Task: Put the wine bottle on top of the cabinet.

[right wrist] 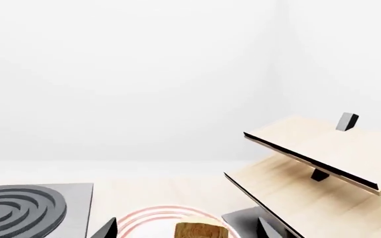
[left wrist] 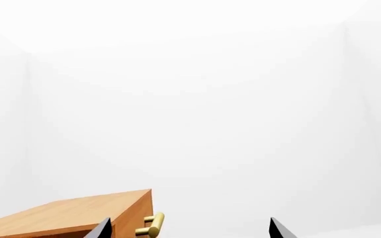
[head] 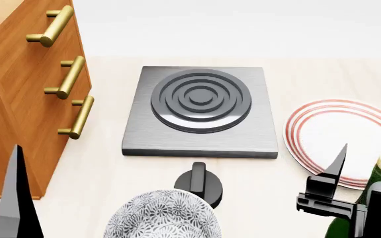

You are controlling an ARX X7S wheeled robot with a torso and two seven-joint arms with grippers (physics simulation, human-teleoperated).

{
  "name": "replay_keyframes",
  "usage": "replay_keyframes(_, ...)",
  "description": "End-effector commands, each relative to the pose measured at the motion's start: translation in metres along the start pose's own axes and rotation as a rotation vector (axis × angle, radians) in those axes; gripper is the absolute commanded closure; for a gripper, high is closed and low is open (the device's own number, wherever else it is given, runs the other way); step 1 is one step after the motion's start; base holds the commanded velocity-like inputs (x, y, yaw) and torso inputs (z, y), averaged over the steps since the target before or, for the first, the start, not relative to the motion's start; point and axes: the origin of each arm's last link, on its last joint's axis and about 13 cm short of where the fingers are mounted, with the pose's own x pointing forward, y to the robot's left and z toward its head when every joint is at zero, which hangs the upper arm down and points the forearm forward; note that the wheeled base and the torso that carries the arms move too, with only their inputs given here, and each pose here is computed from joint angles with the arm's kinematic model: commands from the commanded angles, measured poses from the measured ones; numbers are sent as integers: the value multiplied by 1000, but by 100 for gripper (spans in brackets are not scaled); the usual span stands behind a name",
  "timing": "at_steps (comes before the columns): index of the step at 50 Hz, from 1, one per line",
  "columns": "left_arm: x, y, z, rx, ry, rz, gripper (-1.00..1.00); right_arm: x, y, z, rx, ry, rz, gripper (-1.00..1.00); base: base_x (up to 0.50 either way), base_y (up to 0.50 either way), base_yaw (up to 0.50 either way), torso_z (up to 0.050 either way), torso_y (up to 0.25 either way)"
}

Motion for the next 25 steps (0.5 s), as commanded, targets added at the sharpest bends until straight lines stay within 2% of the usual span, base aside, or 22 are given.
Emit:
replay_keyframes(1,0,0,0,0,2,0,-100,-3,-3,-6,2,10,-14,-100,0,0,0,0,0)
replay_keyframes(9,0,0,-1,1,3,-1,-100,-3,-3,-6,2,7,-12,-100,0,0,0,0,0)
replay_keyframes(10,0,0,-1,1,3,-1,-100,-4,-3,-6,-2,9,-13,100,0,0,0,0,0)
replay_keyframes(25,0,-1,-1,1,4,-3,-100,-6,-3,-10,13,5,-12,100,0,0,0,0,0)
